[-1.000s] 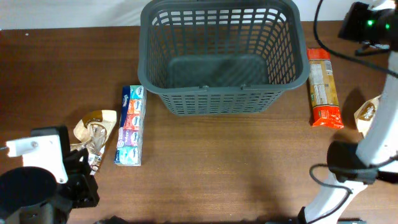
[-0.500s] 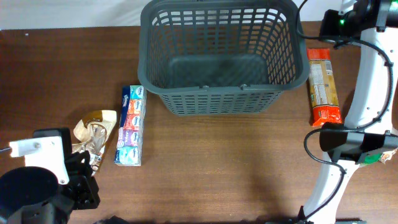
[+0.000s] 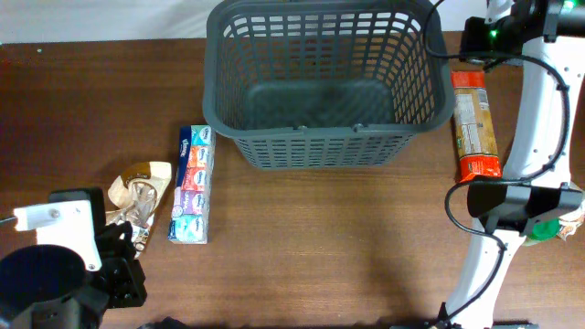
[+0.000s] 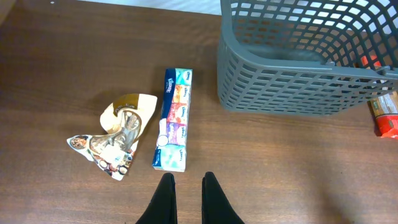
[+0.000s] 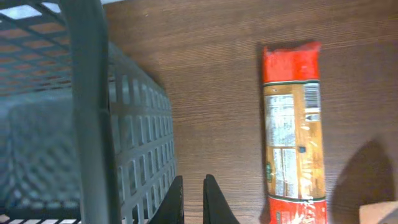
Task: Pack container
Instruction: 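Release the basket and withdraw both grippers, left to rest, then move the right gripper down over the green-capped seasoning jar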
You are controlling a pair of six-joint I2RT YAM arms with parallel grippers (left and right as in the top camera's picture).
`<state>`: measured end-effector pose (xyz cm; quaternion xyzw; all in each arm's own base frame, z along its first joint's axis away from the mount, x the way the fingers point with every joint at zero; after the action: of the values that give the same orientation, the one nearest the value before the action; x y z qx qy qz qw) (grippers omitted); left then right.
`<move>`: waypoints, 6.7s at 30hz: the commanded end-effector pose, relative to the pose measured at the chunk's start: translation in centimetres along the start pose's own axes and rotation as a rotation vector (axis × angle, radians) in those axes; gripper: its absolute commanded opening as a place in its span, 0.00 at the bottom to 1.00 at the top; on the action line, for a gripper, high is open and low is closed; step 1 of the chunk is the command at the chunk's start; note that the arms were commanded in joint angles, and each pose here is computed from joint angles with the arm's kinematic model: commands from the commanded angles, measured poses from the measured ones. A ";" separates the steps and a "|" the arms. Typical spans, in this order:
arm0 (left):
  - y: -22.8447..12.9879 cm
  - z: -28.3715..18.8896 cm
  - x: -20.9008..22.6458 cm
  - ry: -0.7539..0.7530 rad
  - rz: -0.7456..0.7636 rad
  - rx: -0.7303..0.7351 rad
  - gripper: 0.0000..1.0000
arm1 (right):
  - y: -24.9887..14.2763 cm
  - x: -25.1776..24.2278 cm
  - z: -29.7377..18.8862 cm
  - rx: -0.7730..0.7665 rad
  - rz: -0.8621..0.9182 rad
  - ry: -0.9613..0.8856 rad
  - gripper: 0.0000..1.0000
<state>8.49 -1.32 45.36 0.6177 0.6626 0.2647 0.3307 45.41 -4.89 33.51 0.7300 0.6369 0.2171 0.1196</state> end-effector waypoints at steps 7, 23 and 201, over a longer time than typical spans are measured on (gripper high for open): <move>0.0 0.0 -0.1 -0.006 -0.006 0.003 0.02 | -0.2 0.4 0.8 0.027 -0.033 0.075 0.04; 0.0 0.0 -0.1 -0.006 -0.006 0.003 0.02 | -0.6 2.7 1.1 0.049 -0.082 0.096 0.04; 1.8 -1.2 4.1 0.464 0.035 -0.199 1.00 | -27.6 -22.0 5.1 0.325 0.958 -0.356 0.99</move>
<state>8.71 2.95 47.03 0.5160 0.6810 0.4685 0.2248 21.55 -21.75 13.44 0.9717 0.2355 0.0152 0.0045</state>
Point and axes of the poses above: each gripper's point midway between its finger pads, its own z axis out along the fingers, its own x axis along the line the jaws close on, y = z × x, the point moved 8 cm from there along -z, back along the fingers, and after that the axes turned 1 degree about z, right-handed, at the moved point
